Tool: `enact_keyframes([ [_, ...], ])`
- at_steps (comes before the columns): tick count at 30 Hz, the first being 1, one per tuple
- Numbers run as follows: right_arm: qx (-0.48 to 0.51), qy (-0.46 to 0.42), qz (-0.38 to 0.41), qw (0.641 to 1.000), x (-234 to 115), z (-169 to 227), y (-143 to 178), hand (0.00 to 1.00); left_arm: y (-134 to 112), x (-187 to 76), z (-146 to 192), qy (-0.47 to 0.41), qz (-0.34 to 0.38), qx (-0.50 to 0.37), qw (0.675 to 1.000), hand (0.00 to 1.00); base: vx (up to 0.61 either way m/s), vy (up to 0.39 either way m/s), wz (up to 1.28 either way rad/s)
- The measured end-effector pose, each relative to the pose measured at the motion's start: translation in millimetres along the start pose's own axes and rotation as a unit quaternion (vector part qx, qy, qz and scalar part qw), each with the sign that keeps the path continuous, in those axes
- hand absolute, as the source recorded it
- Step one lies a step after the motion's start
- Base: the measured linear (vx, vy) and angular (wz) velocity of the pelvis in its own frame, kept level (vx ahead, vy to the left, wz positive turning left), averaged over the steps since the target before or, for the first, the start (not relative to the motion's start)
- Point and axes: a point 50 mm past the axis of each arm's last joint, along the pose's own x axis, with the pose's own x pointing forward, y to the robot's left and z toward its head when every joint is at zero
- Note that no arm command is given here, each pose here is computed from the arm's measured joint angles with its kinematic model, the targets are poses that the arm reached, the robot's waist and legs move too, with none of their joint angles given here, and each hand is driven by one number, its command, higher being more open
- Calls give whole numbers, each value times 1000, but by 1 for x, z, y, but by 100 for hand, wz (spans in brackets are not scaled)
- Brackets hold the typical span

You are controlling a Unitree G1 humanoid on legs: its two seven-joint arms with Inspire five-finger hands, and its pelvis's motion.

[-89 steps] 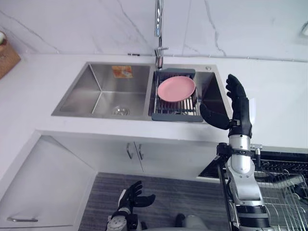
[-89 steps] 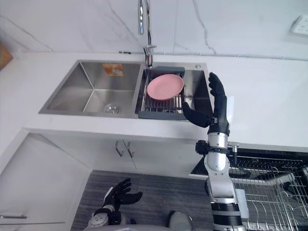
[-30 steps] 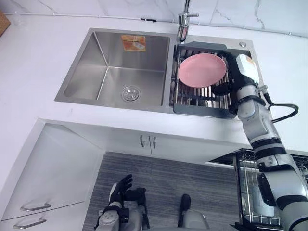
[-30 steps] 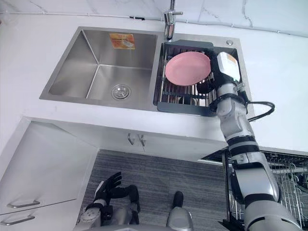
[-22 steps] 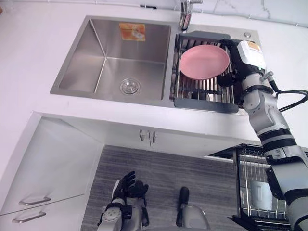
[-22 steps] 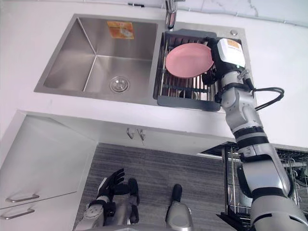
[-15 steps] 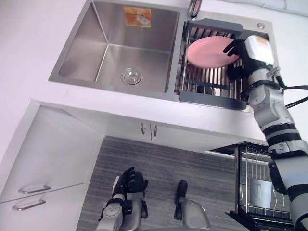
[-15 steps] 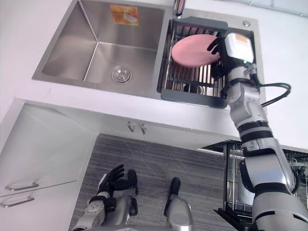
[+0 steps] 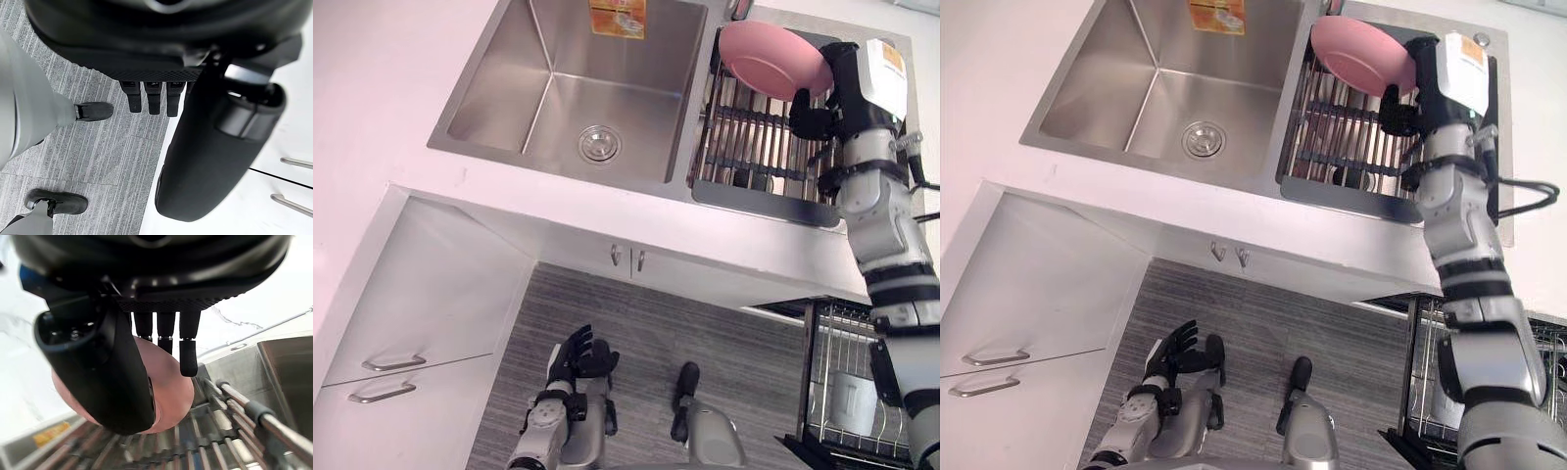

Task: Walk over to the sink, pick up the cup, carry it to the dishwasher, place the cup inside the dishwasher, then close the dishwasher door

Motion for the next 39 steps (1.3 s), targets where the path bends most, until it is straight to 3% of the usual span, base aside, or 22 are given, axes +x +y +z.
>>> enact_keyframes([
  [4, 36, -45, -5, 998, -29, 18, 7, 30, 2, -2, -4, 8, 1, 11, 1000, 90, 18, 9, -32],
  [9, 53, -80, -48, 994, -68, 26, -9, 30, 12, -8, -21, 41, 11, 34, 999, 90, 7, 5, -57],
  [17, 7, 14, -84, 996, -127, -13, -30, 30, 21, -23, -52, 99, 24, 37, 994, 90, 56, 7, -75],
  [27, -24, 191, -1, 981, -183, -73, -2, 30, 4, -26, -60, 107, 10, 19, 994, 90, -3, 9, -63],
  [39, -20, 321, 51, 945, -193, -123, 28, 30, 1, -11, -34, 64, 14, 18, 998, 90, -20, 3, 1],
])
